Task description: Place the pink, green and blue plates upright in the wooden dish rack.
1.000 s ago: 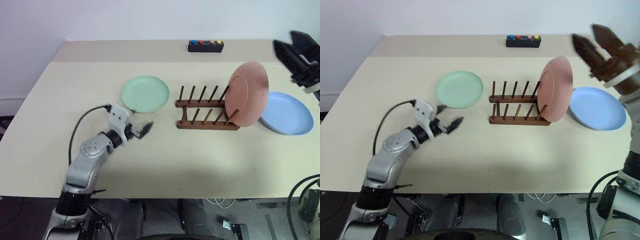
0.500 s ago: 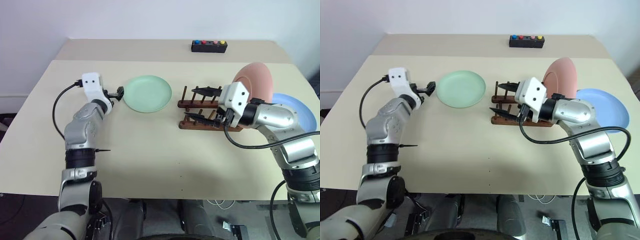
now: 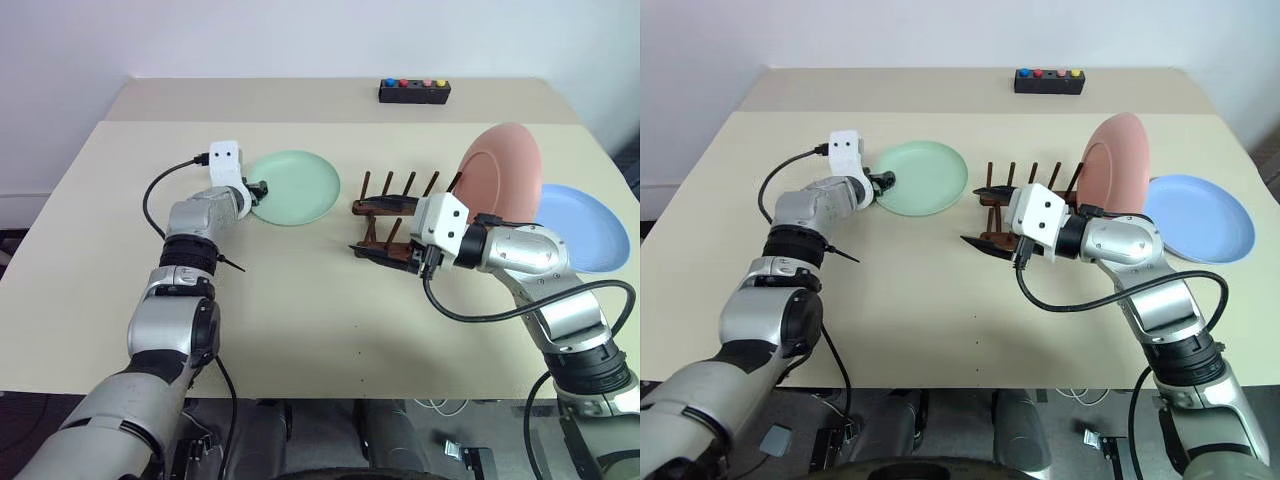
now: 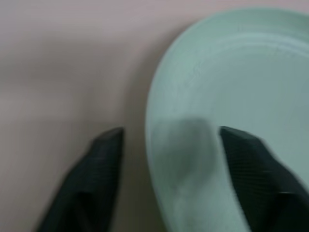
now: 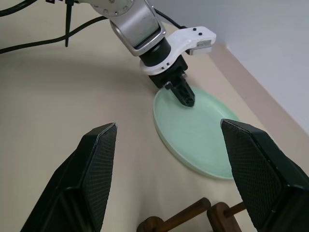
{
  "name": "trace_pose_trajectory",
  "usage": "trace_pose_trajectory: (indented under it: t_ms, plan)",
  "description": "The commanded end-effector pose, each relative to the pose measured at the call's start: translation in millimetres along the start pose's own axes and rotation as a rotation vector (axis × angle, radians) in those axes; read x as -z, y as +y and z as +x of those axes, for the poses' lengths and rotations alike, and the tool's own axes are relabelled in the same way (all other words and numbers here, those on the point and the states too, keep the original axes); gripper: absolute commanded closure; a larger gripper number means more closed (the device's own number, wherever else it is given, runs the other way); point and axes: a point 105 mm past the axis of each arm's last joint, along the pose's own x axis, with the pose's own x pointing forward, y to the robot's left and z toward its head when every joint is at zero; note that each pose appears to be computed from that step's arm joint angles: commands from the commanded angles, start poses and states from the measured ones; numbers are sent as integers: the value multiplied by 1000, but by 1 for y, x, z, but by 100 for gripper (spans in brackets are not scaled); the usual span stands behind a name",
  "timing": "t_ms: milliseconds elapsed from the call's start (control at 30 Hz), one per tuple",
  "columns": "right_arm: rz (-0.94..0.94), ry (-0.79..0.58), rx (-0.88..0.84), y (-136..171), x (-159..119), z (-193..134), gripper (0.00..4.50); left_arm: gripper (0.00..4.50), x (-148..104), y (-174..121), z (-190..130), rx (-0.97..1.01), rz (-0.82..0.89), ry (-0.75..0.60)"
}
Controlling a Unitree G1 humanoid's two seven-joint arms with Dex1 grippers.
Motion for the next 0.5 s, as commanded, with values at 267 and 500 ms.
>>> trace_pose_trajectory:
  t_ms: [267, 500]
  plan:
    - [-90, 10, 62, -10, -7, -2, 98, 447, -48, -1, -13, -8, -14, -238]
    - [-278, 107, 206, -39, 4, 9, 98, 447, -119, -23, -82, 25, 57, -722]
